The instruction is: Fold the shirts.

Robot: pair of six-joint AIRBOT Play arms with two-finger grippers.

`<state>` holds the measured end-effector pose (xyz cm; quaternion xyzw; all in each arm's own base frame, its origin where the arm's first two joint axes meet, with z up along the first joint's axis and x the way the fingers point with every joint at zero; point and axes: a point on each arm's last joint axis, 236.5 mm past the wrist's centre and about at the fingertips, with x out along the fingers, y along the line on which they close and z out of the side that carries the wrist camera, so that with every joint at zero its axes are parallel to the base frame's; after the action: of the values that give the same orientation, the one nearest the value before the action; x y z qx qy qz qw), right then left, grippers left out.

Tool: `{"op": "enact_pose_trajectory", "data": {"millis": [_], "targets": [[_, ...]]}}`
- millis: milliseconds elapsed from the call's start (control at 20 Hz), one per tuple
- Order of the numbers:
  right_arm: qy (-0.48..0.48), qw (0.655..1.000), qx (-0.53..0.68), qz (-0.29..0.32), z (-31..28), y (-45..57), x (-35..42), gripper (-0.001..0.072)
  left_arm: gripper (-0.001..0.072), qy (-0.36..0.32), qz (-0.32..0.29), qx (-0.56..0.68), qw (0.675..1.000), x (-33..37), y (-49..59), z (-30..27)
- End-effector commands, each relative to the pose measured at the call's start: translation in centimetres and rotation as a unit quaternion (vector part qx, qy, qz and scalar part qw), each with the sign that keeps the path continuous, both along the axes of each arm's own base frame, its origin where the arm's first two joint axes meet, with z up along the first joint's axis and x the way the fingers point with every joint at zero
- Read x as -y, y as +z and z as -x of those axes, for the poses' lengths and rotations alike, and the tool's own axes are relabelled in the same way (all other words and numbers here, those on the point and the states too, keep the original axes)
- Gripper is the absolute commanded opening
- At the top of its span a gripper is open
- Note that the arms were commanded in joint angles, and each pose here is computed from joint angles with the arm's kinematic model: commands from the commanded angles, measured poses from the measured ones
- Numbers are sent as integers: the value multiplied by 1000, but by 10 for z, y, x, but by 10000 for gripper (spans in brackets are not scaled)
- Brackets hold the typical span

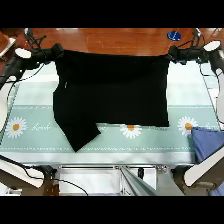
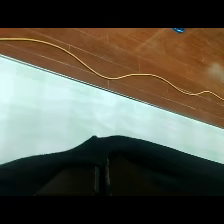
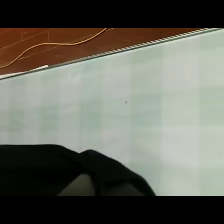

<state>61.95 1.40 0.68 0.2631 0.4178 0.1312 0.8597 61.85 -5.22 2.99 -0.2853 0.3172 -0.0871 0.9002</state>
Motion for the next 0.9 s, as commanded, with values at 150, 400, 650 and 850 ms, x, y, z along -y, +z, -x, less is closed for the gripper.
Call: {"op": "enact_pose_trajectory", "data": {"millis": [150,400,650,850], "targets": [[-6,999,-46,-25,-7,-52,-2,20,19,-24,17,-65,997,12,-59,5],[-8,996,-61,-60,-1,-44,-4,20,19,-46,54,-120,990,7,-68,25],[36,990,-99,-91,35,-26,7,20,19,-138,75,-155,975,0,-30,57],[116,972,-194,-57,90,-53,2,20,19,-214,43,-256,942,1,-64,112]]}}
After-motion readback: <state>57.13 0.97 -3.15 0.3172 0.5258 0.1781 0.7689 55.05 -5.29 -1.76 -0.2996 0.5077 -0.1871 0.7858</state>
